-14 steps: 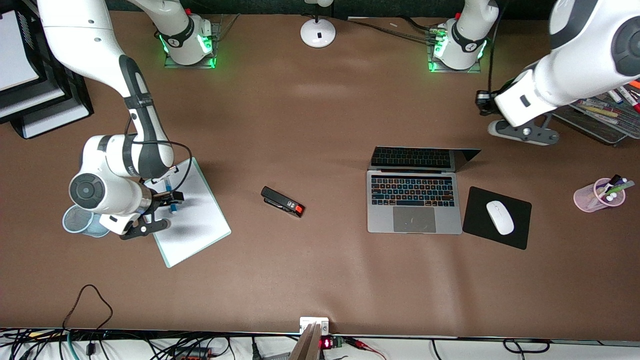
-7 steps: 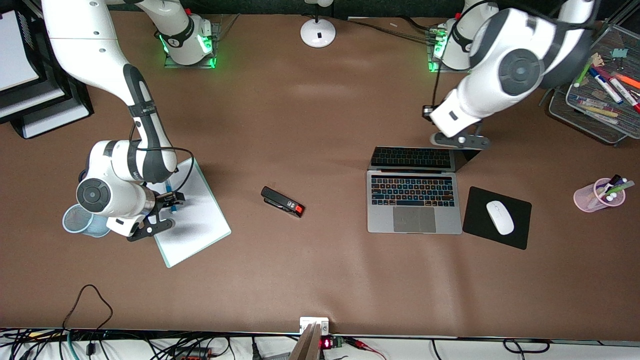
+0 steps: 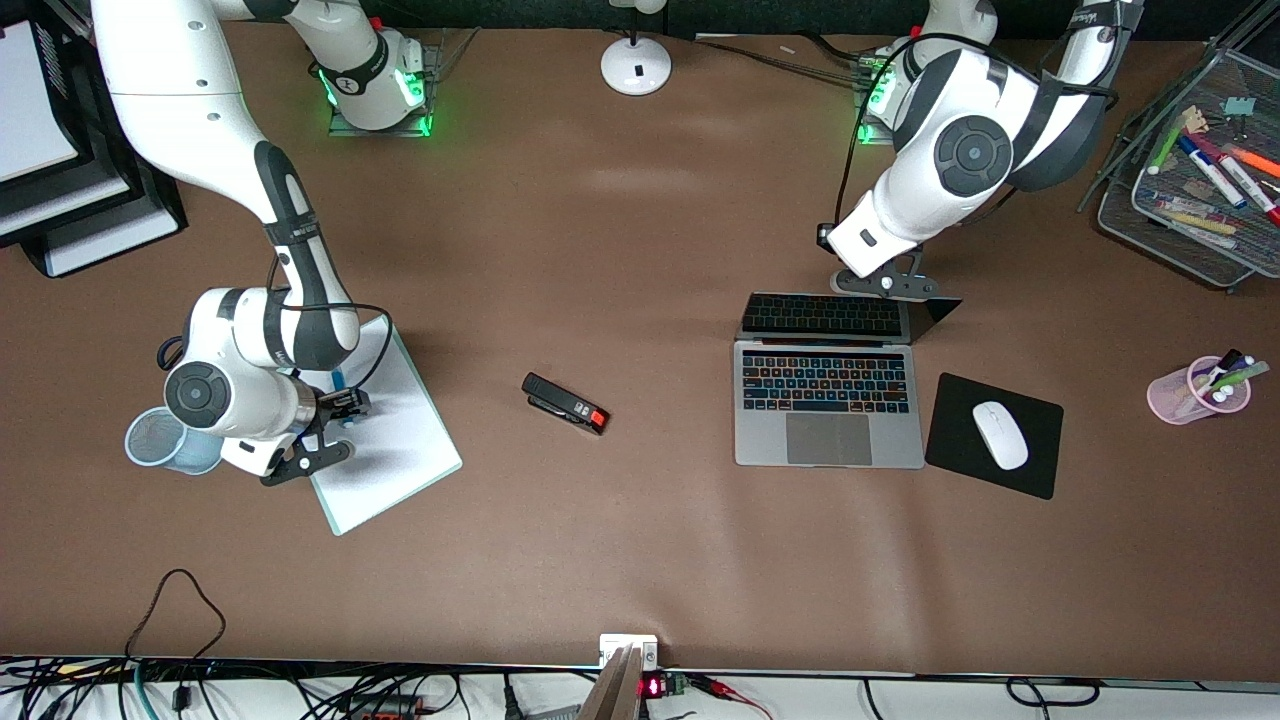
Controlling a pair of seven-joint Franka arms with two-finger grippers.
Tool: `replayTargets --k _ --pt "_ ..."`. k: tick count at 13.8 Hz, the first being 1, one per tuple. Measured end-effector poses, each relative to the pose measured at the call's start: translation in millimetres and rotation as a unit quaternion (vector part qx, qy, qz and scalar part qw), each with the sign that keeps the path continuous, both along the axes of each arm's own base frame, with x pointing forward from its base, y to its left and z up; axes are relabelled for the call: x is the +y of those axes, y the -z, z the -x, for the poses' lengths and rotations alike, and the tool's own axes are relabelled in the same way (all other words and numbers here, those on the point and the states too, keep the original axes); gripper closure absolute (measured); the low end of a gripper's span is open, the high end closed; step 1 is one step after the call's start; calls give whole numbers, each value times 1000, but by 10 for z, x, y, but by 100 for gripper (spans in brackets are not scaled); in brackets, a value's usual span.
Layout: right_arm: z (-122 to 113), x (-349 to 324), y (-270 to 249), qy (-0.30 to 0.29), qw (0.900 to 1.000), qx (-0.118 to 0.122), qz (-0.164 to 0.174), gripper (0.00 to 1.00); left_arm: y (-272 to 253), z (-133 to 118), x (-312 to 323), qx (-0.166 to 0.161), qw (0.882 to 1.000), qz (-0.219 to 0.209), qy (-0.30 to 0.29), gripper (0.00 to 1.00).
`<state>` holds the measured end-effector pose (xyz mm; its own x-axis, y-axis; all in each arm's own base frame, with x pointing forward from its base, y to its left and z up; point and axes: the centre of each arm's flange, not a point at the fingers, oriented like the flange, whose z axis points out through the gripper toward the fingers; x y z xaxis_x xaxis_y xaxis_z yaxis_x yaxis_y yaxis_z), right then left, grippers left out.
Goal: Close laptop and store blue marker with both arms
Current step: 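Lower the right gripper onto the marker while the left gripper reaches the laptop lid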
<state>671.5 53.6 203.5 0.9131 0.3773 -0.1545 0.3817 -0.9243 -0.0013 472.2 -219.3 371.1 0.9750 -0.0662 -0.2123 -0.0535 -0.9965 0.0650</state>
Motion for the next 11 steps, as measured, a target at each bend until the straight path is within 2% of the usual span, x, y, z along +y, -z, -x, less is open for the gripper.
replayTargets --k 2,3,4,6,8,9,11 --pt "0 -57 19 -12 1000 2 -2 31 35 -32 28 -24 1000 -11 10 99" --pt "2 -83 35 -15 1000 4 -3 38 52 -57 43 -38 999 -19 18 99" --pt "6 -98 59 -16 1000 6 -3 40 73 -84 53 -48 998 -22 22 99" --pt "15 -102 101 -17 1000 9 -2 40 123 -148 59 -64 998 -17 22 99" --pt "16 -101 106 -16 1000 9 -3 42 149 -200 47 -79 997 -10 20 99" --pt "16 -101 107 -16 1000 9 -3 47 162 -225 41 -87 996 -6 19 99" --pt "16 -100 108 -16 1000 10 -3 47 194 -282 36 -102 995 2 16 99"
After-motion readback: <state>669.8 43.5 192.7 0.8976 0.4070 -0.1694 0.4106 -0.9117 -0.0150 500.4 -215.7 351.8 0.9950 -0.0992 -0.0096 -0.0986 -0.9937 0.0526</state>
